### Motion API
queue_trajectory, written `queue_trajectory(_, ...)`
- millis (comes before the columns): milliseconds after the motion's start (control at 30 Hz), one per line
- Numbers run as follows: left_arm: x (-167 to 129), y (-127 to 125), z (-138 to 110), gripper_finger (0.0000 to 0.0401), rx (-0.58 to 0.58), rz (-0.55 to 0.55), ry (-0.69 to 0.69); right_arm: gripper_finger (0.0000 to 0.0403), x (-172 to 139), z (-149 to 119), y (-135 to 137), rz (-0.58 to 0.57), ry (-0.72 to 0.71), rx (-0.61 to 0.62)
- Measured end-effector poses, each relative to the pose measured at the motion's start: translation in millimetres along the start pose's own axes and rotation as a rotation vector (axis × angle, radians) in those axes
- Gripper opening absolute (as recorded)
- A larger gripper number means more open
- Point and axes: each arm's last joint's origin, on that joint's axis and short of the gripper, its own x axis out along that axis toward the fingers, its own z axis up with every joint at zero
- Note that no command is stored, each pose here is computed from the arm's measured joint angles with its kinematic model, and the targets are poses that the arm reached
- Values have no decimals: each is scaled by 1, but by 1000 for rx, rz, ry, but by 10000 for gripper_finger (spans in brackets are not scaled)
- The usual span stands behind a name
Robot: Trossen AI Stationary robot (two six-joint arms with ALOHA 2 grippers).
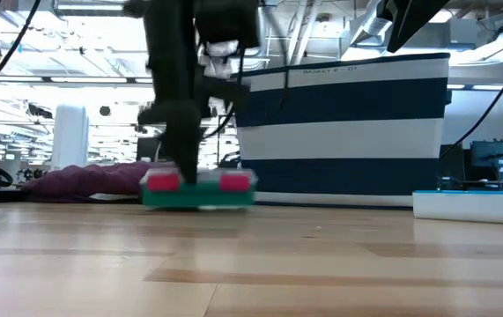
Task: Pick & place medical supplies in basket/bin
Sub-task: Put the green first aid kit into the blue bin
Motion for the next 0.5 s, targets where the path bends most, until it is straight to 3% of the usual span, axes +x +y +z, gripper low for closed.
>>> queue_trajectory(333,-124,22,43,1,22,-18,-219,159,-5,-14,18,14,76,34)
queue_trajectory(500,-201,46,58,0,34,-22,-464,159,-12,-21,40,55,59,-2)
